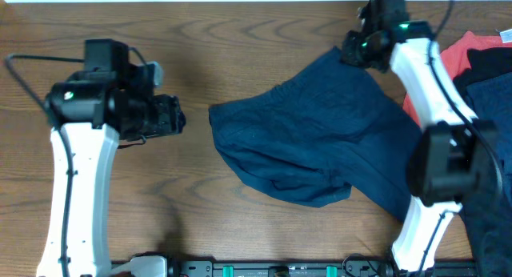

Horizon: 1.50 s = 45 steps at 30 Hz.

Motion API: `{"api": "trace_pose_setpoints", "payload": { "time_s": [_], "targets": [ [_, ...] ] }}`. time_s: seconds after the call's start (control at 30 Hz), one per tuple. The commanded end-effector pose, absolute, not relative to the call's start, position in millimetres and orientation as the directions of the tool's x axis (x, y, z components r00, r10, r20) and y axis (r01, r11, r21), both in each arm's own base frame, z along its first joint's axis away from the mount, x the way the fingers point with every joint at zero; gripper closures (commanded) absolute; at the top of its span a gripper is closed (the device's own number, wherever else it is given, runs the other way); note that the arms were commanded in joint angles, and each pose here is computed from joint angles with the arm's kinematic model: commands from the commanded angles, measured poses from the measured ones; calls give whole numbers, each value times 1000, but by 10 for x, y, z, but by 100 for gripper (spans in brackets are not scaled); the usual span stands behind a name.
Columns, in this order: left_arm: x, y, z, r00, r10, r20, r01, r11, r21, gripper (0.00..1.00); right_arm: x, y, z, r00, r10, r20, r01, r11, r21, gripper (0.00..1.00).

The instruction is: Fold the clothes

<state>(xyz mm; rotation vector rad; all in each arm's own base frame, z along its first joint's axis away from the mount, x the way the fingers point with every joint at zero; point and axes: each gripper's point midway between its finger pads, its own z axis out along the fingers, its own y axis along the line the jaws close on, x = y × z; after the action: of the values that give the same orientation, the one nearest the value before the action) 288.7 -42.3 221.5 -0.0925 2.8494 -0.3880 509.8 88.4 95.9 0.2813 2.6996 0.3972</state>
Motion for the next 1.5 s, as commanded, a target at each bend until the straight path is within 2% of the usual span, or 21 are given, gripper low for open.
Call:
{"api": "trace_pose_setpoints", "payload": {
  "time_s": [0.0,0.1,0.2,0.4,0.57,0.6,0.7,0.73,0.87,1.03,1.07,1.1,1.13,1.17,1.2,1.37,1.47],
  "targets": [
    [2864,-527,2194,-971,-36,-236,32,961,-276,36,5126,1033,487,-894,375,-246,280,895,346,99],
    [2839,-531,2204,-972,-35,-233,32,961,-276,36,5200,1041,86,-852,488,-189,405,844,352,99],
    [2807,-530,2218,-972,-35,-230,31,961,-276,36,5302,1206,-207,-833,531,-156,436,803,406,99],
    [2774,-529,2217,-975,-34,-220,28,961,-276,35,5371,2173,-605,-858,512,-41,381,688,618,99],
    [2774,-527,2217,-975,-34,-220,28,961,-275,34,5142,3208,-661,-927,356,-116,177,689,703,99],
    [2774,-526,2216,-975,-34,-220,28,961,-275,30,5112,3371,-620,-933,323,-158,119,693,711,99],
    [2773,-493,2207,-975,-35,-220,23,966,-256,29,5099,3823,-301,-928,211,-309,-101,654,750,99],
    [2772,-477,2202,-975,-35,-219,20,969,-247,26,5103,3933,-143,-921,173,-348,-170,627,760,99],
    [2772,-471,2200,-975,-35,-219,20,970,-244,20,5238,3953,465,-881,87,-466,-342,564,752,97],
    [2789,-472,2198,-974,-35,-223,21,970,-244,18,5503,3252,1338,-794,45,-606,-450,626,636,65],
    [2806,-472,2201,-973,-35,-229,22,970,-244,18,5528,3054,1514,-779,42,-625,-455,648,611,61],
    [2837,-473,2205,-970,-35,-241,25,969,-244,22,5550,2773,1690,-771,47,-636,-438,686,581,60],
    [2866,-475,2210,-967,-35,-251,28,969,-244,31,5547,2595,1801,-769,54,-637,-420,709,567,60],
    [2920,-481,2216,-962,-34,-269,34,969,-244,51,5539,2343,1903,-776,75,-626,-375,743,554,63],
    [2961,-489,2219,-958,-30,-284,42,969,-243,61,5502,2126,2002,-787,98,-609,-331,765,552,67],
    [3309,-657,2076,-932,41,-361,133,964,-232,87,5128,1300,2174,-854,130,-504,-183,831,525,75],
    [3575,-834,1813,-926,108,-362,198,955,-222,91,4773,950,2132,-911,147,-385,-81,851,519,76]
  ]
}}
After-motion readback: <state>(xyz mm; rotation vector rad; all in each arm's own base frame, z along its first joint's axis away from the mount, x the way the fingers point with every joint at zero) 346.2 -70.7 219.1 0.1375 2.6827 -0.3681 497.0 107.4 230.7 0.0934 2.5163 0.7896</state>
